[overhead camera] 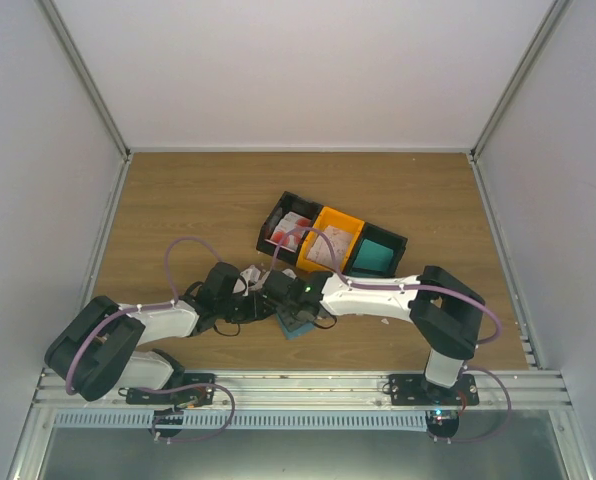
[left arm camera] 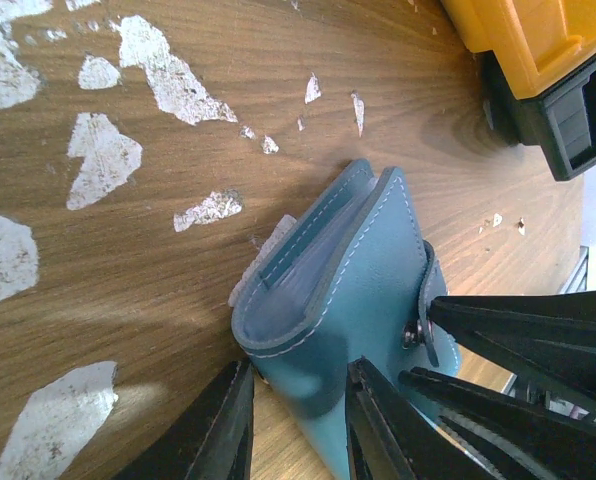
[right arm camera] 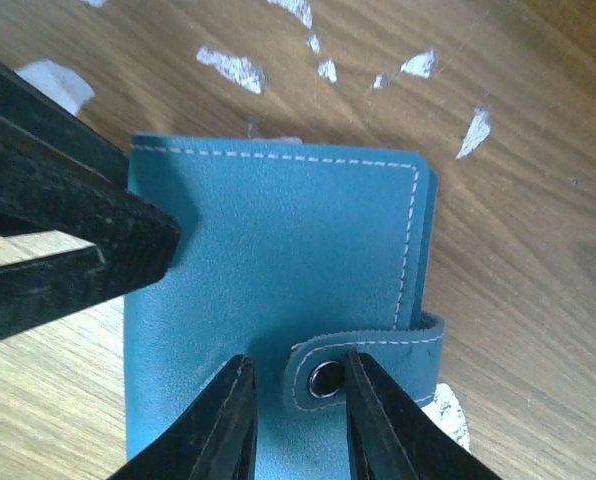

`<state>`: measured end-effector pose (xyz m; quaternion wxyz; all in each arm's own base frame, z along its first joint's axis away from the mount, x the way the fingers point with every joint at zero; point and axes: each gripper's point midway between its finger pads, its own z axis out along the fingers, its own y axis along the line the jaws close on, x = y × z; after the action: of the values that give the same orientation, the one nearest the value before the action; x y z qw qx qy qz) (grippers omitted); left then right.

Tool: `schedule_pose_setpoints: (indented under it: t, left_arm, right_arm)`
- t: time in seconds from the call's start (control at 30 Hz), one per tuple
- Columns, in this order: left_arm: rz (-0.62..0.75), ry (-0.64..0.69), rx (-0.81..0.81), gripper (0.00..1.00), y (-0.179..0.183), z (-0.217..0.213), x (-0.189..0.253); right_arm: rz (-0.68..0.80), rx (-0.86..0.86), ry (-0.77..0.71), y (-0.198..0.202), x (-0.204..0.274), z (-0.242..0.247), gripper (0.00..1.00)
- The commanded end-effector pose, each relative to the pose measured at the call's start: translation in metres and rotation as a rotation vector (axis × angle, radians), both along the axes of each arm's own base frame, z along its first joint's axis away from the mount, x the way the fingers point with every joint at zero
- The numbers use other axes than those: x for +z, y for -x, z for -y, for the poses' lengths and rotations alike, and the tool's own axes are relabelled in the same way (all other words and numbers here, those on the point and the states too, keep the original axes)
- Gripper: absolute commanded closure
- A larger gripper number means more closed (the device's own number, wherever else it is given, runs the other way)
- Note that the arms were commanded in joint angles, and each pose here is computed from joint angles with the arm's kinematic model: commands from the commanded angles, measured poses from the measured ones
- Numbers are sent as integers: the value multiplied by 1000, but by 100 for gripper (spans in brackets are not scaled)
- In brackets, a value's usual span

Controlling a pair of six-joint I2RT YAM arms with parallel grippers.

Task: Put the credit cards into the card holder
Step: Close the card holder at the center of the board.

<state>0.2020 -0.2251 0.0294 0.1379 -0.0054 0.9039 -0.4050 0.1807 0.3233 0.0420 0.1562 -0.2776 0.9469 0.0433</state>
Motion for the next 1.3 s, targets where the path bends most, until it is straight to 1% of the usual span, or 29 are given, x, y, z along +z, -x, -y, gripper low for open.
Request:
schedule_pose_setpoints:
  t: [0.0,0.1,0.27,0.33,0.43,0.53,0.6,0.63,0.7,0.73,0.9,1.0,1.07,1.13,1.2,1.27]
  left_arm:
    - [27,20,-1,71,-3,1,4]
    - [27,19,-1,71,-3,1,3]
    - [27,19,-1,71,-2,1,3]
    - [28,19,-1,71,-2,1,4]
    - [29,17,-1,71,-2,1,3]
    - [26,17,-2,71,-1,1,2]
    - [26,18,-2,71,-1,1,3]
    - [28,17,-3,71,-2,1,3]
    - [28,17,-2,71,-2,1,3]
    - [30,17,-2,71,-2,1,3]
    - [32,16,-1,71,-2,0,3]
    - [30,15,-3,71,-1,0,3]
    - [31,16,-4,71,-1,0,3]
    - [30,15,-4,71,-1,0,3]
    - [32,15,-7,71,-1,1,3]
    - [34,14,-8,71,-2,1,3]
  right_arm:
    - [8,11,52,1,-6,1,74]
    - [10,4,64,0,-8,2,77]
    - [18,-9,47,-1,-2,1,93]
    - [20,-15,38,-1,0,0,95]
    - [27,-35,27,-3,6,1,95]
    - [28,-47,14,-3,9,0,89]
    - [28,-51,11,-3,10,1,88]
    - [26,-53,12,-3,9,1,90]
    - [21,-63,18,-2,8,3,99]
    - [22,-71,16,-3,8,4,99]
    - [20,-88,3,-5,10,4,100]
    - [13,-86,-2,-5,10,3,94]
    - [11,-87,-6,-5,11,3,92]
    - [13,-90,-9,-5,11,3,92]
    - [11,-90,-11,-5,12,3,95]
    - [9,-89,-12,-5,12,3,96]
